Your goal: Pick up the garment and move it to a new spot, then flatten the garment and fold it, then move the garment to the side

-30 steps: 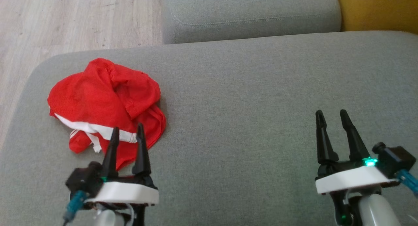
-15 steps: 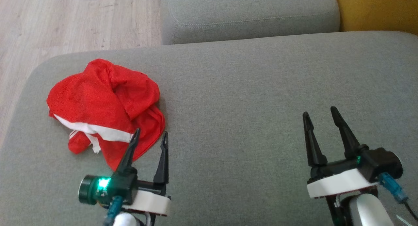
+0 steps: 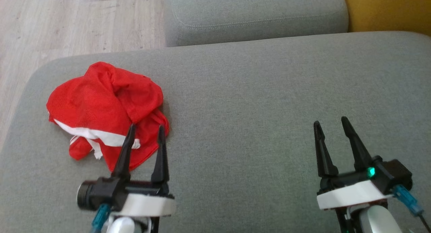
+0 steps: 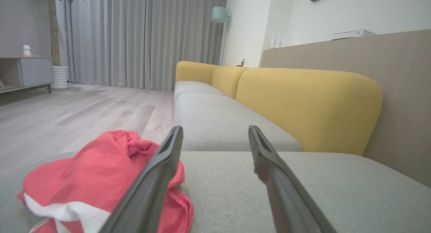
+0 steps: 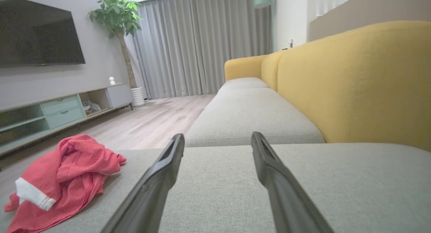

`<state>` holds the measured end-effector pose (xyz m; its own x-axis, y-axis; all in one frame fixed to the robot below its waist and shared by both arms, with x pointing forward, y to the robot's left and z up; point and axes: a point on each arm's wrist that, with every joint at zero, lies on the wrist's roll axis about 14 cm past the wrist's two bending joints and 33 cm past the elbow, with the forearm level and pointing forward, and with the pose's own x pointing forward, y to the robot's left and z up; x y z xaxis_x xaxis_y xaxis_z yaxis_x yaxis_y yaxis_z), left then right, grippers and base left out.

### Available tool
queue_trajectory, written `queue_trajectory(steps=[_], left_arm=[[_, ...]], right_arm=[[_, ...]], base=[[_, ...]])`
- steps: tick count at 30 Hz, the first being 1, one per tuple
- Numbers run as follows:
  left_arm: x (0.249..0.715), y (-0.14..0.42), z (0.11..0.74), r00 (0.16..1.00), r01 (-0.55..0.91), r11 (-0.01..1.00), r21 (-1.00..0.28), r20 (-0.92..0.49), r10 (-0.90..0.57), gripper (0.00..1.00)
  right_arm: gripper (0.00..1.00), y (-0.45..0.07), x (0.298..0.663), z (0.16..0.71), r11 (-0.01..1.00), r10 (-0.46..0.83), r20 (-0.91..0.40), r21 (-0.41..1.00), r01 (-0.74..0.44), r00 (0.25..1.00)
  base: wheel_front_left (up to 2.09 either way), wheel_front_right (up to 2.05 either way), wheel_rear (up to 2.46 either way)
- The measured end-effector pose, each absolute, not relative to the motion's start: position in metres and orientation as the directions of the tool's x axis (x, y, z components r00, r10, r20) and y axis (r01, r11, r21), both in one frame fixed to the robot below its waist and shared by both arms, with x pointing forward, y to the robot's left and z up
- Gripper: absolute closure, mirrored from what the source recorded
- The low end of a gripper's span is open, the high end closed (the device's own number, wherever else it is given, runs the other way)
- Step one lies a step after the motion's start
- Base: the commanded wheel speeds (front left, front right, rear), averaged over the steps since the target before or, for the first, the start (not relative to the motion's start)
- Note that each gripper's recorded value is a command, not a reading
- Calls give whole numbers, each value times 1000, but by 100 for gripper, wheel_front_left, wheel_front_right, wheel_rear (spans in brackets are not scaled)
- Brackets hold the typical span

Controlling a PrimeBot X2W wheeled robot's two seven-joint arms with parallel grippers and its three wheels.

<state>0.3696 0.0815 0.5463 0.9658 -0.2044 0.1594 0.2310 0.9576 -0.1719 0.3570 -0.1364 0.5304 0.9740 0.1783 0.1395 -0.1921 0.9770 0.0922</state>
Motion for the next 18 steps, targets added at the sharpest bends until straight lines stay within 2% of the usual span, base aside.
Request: queue_trajectory(steps=[4, 10, 18], left_arm=[[361, 87, 528, 973, 218, 957, -190, 117, -199, 0], [359, 85, 517, 967, 246, 960, -138, 102, -233, 0], [357, 84, 506, 967, 251, 957, -145, 71, -243, 0]], right_arm=[[0, -143, 352, 517, 967, 143, 108, 197, -162, 984], [0, -142, 350, 509, 961, 141, 98, 226, -160, 985], [0, -142, 348, 502, 954, 137, 76, 260, -152, 988]], base=[[0, 0, 0], [0, 0, 0], [0, 0, 0]])
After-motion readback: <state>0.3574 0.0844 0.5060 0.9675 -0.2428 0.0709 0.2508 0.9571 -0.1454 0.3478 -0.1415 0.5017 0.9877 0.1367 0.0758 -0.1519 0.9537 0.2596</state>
